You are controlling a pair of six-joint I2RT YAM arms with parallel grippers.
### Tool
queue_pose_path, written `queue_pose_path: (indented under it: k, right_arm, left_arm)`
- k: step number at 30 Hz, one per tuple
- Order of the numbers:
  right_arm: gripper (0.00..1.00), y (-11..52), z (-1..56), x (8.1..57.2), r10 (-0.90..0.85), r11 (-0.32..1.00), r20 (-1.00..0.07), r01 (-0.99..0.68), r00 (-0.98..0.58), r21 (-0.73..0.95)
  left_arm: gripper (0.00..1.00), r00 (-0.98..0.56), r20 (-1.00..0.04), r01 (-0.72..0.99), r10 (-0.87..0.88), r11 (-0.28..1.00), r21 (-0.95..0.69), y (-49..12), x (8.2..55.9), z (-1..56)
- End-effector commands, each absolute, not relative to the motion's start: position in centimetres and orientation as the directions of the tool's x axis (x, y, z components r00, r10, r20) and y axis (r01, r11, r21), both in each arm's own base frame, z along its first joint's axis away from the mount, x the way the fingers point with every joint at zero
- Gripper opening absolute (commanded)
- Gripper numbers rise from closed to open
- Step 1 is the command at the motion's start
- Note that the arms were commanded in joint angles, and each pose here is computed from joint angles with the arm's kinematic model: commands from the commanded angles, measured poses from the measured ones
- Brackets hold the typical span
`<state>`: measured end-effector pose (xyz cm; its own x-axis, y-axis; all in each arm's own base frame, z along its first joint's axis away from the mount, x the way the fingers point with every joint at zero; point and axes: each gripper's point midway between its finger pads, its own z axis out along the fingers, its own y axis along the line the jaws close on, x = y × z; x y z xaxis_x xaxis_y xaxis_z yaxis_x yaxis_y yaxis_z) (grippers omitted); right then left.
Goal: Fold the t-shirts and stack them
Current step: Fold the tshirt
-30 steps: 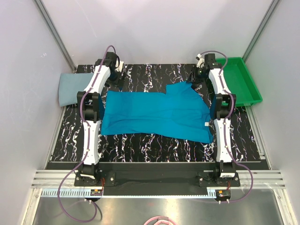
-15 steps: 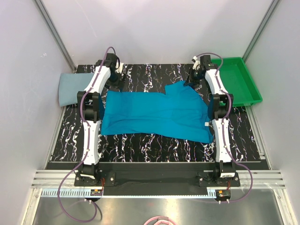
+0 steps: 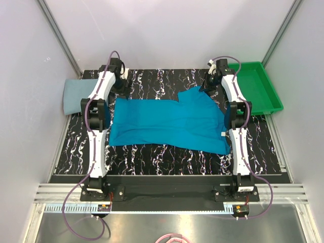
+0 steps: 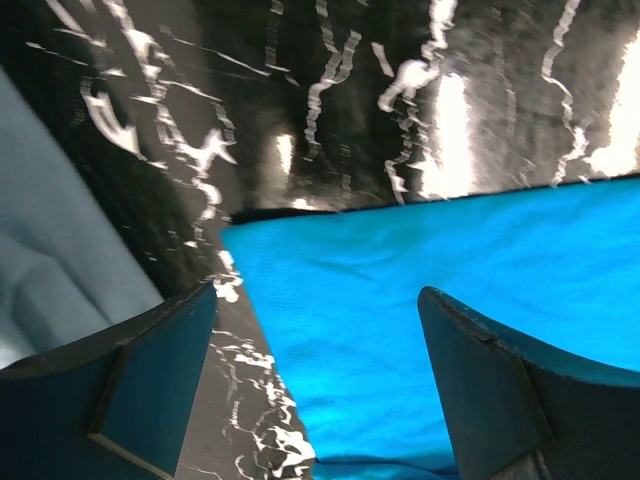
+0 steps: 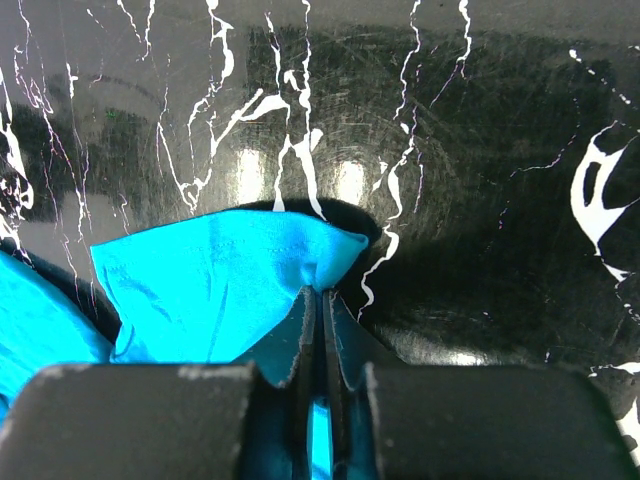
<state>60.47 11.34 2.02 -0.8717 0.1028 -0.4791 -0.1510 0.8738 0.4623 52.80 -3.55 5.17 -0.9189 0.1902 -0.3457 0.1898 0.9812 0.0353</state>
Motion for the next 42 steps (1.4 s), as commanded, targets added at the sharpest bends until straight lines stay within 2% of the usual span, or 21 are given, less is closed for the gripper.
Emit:
queue_pose_path:
  k: [1, 7, 14, 17, 19, 21, 22, 24, 26, 27, 42]
  right_arm:
    - [0.08, 11.6, 5.2, 61.6, 0.087, 0.876, -0.556, -0.203, -0.826, 0.438]
    - [0.08, 11.9, 5.7, 61.3, 0.087, 0.869, -0.552, -0.208, -0.829, 0.450]
    - [0.08, 11.7, 6.5, 61.1, 0.080, 0.870, -0.560, -0.216, -0.825, 0.442]
    - [0.08, 11.8, 6.4, 61.1, 0.076, 0.872, -0.560, -0.218, -0.825, 0.439]
    - [0.07, 11.7, 6.4, 61.0, 0.073, 0.874, -0.558, -0.216, -0.827, 0.435]
    - [0.06, 11.4, 6.4, 61.0, 0.063, 0.880, -0.563, -0.220, -0.824, 0.421]
    - [0.05, 11.2, 6.5, 61.1, 0.058, 0.883, -0.568, -0.224, -0.821, 0.413]
    - [0.01, 10.8, 6.4, 61.0, 0.054, 0.889, -0.568, -0.220, -0.821, 0.402]
    - [0.00, 10.6, 6.3, 61.0, 0.052, 0.892, -0.566, -0.217, -0.823, 0.398]
    - [0.00, 10.5, 6.4, 61.0, 0.054, 0.892, -0.567, -0.215, -0.822, 0.396]
    - [0.00, 8.1, 10.9, 61.5, 0.073, 0.903, -0.631, -0.217, -0.773, 0.370]
  left_arm:
    - [0.88, -0.908, -0.386, 0.167, 0.162, 0.986, 0.020, -3.2, 54.3, 5.4]
    - [0.86, -0.920, -0.369, 0.150, 0.133, 0.989, -0.017, -2.8, 54.6, 3.6]
    - [0.78, -0.929, -0.360, 0.134, 0.090, 0.986, -0.099, -3.0, 54.7, 2.7]
    - [0.66, -0.932, -0.350, 0.134, 0.089, 0.985, -0.108, -3.0, 54.6, 2.2]
    - [0.47, -0.931, -0.354, 0.134, 0.087, 0.985, -0.109, -3.1, 54.7, 2.2]
    - [0.44, -0.927, -0.365, 0.134, 0.084, 0.984, -0.114, -3.1, 55.0, 2.4]
    - [0.34, -0.927, -0.365, 0.133, 0.084, 0.985, -0.111, -3.0, 55.0, 2.4]
    - [0.29, -0.924, -0.374, 0.131, 0.083, 0.986, -0.106, -3.0, 55.3, 2.4]
    - [0.05, -0.923, -0.376, 0.125, 0.078, 0.987, -0.103, -2.8, 55.4, 2.3]
    - [0.00, -0.924, -0.375, 0.118, 0.075, 0.989, -0.091, -2.6, 55.4, 2.2]
    - [0.00, -0.876, -0.478, 0.081, 0.061, 0.997, -0.020, -1.4, 55.8, 9.0]
